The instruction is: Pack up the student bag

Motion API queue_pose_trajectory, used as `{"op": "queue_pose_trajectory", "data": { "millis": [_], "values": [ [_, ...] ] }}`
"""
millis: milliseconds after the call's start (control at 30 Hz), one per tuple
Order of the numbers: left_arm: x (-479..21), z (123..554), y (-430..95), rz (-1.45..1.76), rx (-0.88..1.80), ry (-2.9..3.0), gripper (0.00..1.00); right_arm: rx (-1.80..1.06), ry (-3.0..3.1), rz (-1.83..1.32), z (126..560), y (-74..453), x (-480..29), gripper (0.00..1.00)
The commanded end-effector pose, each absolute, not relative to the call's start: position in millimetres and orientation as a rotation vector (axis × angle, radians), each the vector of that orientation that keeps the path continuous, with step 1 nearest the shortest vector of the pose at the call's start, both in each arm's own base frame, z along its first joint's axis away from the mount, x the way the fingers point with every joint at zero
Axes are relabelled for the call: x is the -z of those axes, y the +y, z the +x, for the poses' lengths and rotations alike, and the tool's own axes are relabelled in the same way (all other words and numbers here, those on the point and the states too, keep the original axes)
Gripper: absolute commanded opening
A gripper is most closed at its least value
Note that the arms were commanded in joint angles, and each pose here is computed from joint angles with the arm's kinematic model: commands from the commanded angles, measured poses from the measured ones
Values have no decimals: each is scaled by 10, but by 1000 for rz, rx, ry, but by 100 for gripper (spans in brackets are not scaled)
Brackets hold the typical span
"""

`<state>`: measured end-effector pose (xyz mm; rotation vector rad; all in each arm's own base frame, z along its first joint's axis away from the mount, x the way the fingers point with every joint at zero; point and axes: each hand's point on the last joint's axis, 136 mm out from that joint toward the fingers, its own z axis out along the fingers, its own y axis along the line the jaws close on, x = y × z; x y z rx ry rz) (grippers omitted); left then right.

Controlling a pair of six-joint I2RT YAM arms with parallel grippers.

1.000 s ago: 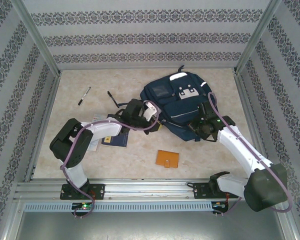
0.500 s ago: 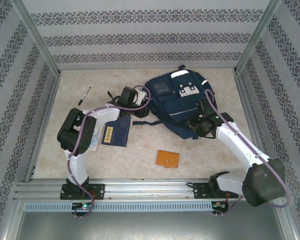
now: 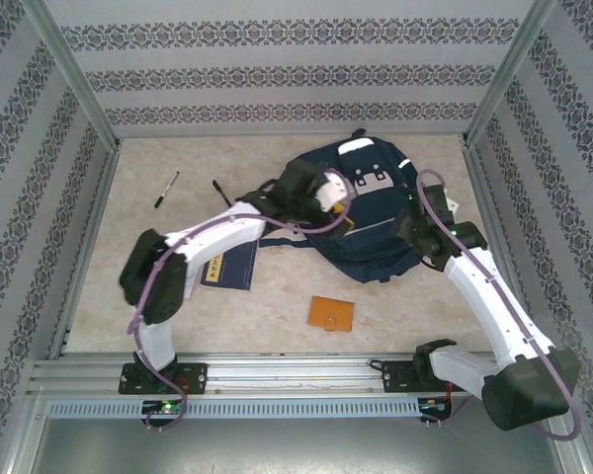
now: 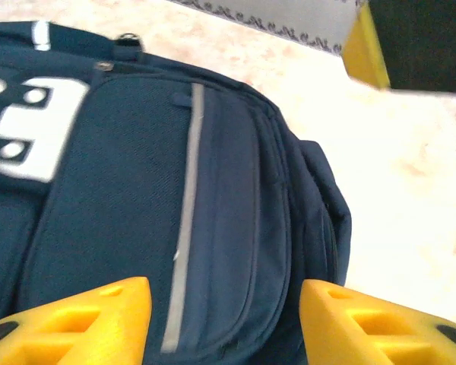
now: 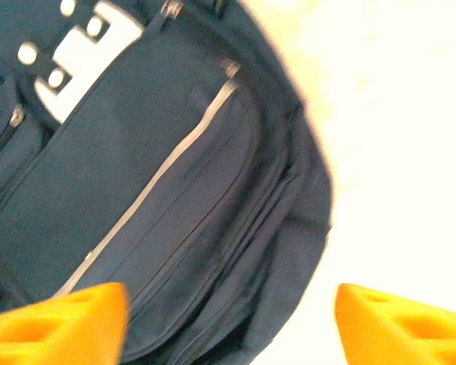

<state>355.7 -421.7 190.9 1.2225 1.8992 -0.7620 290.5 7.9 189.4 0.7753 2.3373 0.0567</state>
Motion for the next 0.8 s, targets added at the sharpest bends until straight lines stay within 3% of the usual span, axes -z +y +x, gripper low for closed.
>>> {"op": "queue_pose_trajectory", "data": {
  "millis": [0, 167, 367, 500, 767],
  "values": [
    [-1471, 3392, -4471, 1398, 616, 1955, 57, 100, 2212, 825, 2790, -375, -2064, 98],
    [-1147, 3592, -4753, 1342, 578, 2010, 59, -39, 2184, 751, 2748, -313, -1945, 98],
    [-820, 3922, -4663, 1285, 250, 2069, 61, -30, 2233, 652, 2618, -287, -1829, 98],
    [-822, 4125, -4564, 1156, 134, 2085, 34, -78, 2245, 620, 2586, -212, -1778, 98],
    [-921, 4145, -4577, 1109, 161, 2077, 7, -195, 2409, 621, 2578, 6, -1412, 98]
  ]
}}
